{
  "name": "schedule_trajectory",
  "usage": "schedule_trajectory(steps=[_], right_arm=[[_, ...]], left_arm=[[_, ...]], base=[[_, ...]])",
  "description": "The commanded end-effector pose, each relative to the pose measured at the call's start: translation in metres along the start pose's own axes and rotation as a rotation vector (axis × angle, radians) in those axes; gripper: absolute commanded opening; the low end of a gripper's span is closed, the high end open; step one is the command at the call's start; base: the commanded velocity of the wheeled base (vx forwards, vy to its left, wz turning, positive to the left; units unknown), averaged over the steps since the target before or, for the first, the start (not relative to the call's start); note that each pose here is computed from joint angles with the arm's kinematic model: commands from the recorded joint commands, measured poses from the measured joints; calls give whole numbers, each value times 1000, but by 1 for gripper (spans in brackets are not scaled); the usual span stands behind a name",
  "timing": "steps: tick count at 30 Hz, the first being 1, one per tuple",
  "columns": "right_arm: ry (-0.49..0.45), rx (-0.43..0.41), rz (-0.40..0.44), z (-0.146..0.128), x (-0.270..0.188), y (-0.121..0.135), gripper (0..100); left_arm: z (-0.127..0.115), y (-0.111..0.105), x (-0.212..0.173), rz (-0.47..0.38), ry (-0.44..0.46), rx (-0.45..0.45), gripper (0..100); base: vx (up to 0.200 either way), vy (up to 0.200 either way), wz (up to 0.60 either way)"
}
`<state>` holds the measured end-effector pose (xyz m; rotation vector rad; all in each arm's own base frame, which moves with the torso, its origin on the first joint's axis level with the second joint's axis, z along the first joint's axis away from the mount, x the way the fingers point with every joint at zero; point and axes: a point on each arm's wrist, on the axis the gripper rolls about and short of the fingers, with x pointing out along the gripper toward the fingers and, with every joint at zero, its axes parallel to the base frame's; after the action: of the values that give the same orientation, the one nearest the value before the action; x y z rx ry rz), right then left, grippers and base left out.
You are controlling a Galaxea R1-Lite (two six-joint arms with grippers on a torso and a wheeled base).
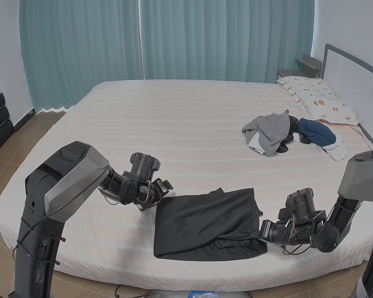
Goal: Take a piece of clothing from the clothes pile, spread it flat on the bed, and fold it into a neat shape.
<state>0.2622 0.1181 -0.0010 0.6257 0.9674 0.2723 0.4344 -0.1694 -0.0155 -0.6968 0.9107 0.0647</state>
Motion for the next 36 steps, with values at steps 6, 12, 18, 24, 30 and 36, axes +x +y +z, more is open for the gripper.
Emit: schedule_trajectory(steps=[6, 12, 18, 24, 30, 36], right_arm=[[-6, 1, 0, -4, -16, -1, 0], [0, -3, -8, -8, -22, -4, 0], [3, -1, -15, -8, -24, -7, 100], [-26, 6, 25, -1, -27, 1, 100], [-59, 9, 50, 14, -13, 10, 100], [-15, 14, 3, 8, 12, 1, 0]], left_arm=[[0, 0, 0, 1, 0, 0, 100], [0, 0, 1, 1, 0, 0, 100], [0, 0, 1, 1, 0, 0, 100], [0, 0, 1, 1, 0, 2, 100], [0, 0, 1, 2, -1, 2, 100], [0, 0, 1, 1, 0, 2, 100]], base=[[0, 0, 0], [0, 0, 0], [0, 0, 0], [0, 0, 0], [0, 0, 0], [0, 0, 0]])
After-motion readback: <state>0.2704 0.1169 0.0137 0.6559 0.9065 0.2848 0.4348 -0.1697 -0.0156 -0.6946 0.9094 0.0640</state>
